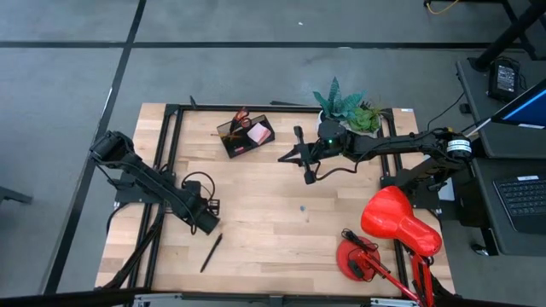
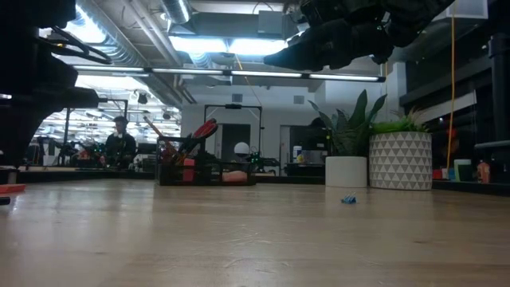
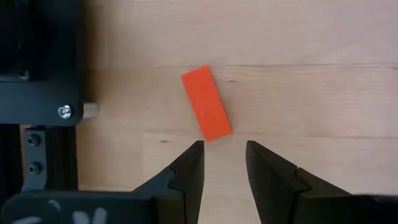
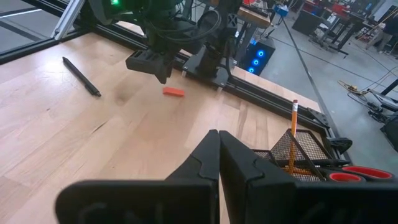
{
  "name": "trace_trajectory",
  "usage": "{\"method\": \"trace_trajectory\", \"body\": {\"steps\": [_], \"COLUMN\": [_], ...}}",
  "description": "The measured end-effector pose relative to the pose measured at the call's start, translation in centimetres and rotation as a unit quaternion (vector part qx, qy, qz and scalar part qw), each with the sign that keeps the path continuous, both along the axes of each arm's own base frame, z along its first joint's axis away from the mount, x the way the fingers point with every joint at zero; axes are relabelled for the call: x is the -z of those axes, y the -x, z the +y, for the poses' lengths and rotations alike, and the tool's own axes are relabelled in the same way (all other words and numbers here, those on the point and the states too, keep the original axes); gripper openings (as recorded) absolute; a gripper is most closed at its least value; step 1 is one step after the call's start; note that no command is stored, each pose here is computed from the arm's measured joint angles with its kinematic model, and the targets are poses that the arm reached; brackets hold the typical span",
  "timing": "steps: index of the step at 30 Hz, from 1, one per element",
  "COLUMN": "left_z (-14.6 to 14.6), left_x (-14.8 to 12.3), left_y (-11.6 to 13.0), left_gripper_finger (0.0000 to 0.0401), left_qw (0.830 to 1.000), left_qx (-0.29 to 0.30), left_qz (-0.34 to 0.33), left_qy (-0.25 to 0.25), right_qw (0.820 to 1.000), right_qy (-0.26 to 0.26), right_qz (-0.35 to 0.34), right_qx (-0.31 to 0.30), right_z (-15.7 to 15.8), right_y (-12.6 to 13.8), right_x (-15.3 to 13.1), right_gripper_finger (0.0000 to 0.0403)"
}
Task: Pick and place office supplies into organizer
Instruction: Put the orange eraser into the desk organizer
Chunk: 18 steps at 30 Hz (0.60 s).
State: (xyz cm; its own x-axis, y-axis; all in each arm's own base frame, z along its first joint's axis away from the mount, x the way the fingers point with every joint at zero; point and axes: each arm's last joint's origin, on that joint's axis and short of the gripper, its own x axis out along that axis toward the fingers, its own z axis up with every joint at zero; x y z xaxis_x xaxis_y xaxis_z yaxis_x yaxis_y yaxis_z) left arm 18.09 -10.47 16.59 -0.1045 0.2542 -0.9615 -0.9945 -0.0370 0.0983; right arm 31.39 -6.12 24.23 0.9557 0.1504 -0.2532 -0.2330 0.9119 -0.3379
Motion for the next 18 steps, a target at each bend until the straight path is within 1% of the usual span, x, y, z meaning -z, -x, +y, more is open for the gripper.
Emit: {"method": "trace_trajectory", "body": {"steps": [5,13,16,18], "left_z": [0.1,0.12,0.13,0.13], "left_x": [-0.03,-0.04,-0.04,-0.04], "left_y": [0.02,0.01,0.01,0.01], "left_gripper_finger": [0.0112,0.0112,0.0119,0.0131], "left_qw": [1.0,1.0,1.0,1.0], "left_qx": [0.009,0.021,0.017,0.016], "left_qz": [-0.001,0.0,-0.002,-0.003], "left_qy": [-0.012,-0.014,-0.016,-0.016], "right_qw": [1.0,1.0,1.0,1.0], "right_qy": [0.0,0.0,0.0,0.0], "right_qz": [0.0,0.0,0.0,0.0], "right_qx": [0.0,0.0,0.0,0.0], "right_z": [0.0,0.0,0.0,0.0], "right_y": [0.0,0.0,0.0,0.0], "right_x": [0.0,0.0,0.0,0.0], "right_gripper_finger": [0.001,0.001,0.001,0.001]}}
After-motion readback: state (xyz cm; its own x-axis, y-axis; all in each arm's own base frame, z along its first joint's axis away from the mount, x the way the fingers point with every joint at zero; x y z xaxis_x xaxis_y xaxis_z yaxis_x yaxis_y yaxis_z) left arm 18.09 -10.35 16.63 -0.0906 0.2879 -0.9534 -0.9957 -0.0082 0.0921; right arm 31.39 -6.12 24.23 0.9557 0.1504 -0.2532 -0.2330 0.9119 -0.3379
